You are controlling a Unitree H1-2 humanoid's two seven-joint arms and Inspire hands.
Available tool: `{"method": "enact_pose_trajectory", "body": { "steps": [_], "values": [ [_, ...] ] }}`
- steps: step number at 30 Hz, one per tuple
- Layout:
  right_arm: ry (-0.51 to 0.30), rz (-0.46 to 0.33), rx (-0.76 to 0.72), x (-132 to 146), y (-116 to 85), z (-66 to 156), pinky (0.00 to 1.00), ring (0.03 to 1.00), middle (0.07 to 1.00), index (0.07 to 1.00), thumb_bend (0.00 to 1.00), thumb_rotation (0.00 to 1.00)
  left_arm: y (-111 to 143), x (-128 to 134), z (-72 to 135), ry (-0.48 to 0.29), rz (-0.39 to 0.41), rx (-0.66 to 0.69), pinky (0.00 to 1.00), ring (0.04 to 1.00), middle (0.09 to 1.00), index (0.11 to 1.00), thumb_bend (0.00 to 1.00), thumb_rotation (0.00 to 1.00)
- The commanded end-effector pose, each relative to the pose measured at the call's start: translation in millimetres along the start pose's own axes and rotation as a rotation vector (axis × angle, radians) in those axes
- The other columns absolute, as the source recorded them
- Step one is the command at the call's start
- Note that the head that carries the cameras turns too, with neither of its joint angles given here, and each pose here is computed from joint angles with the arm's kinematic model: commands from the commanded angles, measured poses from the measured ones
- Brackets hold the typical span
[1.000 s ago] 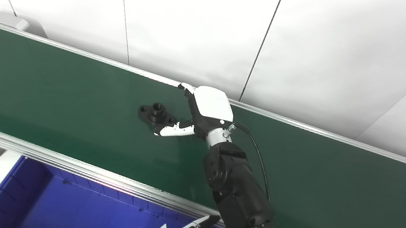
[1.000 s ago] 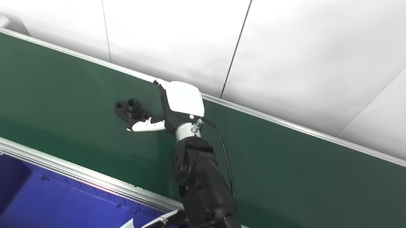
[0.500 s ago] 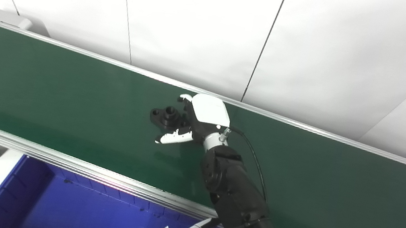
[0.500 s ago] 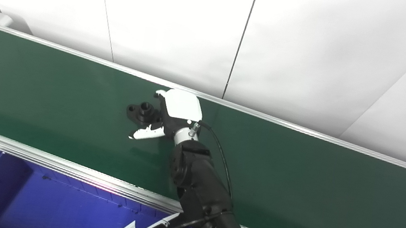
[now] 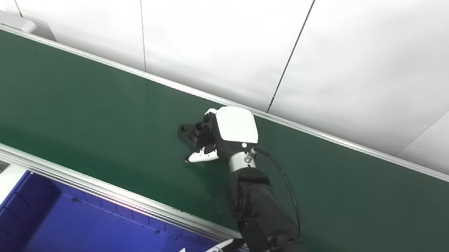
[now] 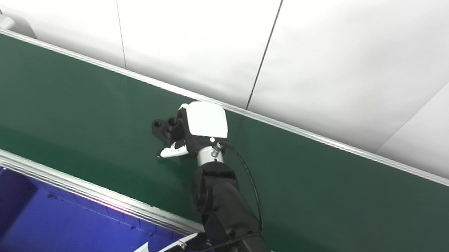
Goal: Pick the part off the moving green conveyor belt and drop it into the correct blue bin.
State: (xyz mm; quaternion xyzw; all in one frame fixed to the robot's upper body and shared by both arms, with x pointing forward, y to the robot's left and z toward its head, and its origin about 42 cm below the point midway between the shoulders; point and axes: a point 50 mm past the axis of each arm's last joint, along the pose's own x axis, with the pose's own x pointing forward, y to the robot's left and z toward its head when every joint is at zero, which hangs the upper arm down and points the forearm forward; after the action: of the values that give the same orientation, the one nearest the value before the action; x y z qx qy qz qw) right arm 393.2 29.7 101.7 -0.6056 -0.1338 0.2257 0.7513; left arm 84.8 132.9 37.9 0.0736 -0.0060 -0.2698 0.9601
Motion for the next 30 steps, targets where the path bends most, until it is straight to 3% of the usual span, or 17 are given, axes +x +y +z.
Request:
{"method": "enact_pose_trajectory", "body": {
  "steps": [1, 10, 20, 25, 30],
  "values": [
    [-0.024, 0.008, -0.038, 1.8, 0.4, 5.3, 0.09, 0.152, 0.244, 0.491, 0.52, 0.12, -1.1, -0.9, 9.7, -0.056, 0.019, -0.003, 0.83, 0.928, 0.956, 0.957, 0.76, 0.8],
    [0.031, 0.014, -0.125, -6.0, 9.1, 7.2, 0.05, 0.114, 0.204, 0.483, 0.52, 0.12, 1.2, -2.6, 11.0, -0.05, 0.014, 0.016, 0.83, 0.929, 0.962, 0.965, 0.79, 0.82],
    [0.032, -0.009, -0.088, -12.7, 14.9, 4.4, 0.05, 0.111, 0.196, 0.482, 0.52, 0.12, 1.5, -3.8, 12.3, -0.042, 0.03, -0.007, 0.84, 0.928, 0.954, 0.958, 0.79, 0.8],
    [0.024, -0.072, -0.014, -22.4, 12.0, -0.6, 0.06, 0.116, 0.193, 0.481, 0.52, 0.12, 1.1, -5.2, 13.5, -0.04, 0.037, -0.011, 0.83, 0.928, 0.96, 0.957, 0.8, 0.81],
    [-0.019, -0.168, 0.052, -44.2, -7.8, -6.7, 0.08, 0.13, 0.208, 0.481, 0.51, 0.14, 1.0, -6.7, 15.9, -0.028, 0.04, -0.034, 0.86, 0.945, 0.974, 0.959, 0.82, 0.8]
  ]
}}
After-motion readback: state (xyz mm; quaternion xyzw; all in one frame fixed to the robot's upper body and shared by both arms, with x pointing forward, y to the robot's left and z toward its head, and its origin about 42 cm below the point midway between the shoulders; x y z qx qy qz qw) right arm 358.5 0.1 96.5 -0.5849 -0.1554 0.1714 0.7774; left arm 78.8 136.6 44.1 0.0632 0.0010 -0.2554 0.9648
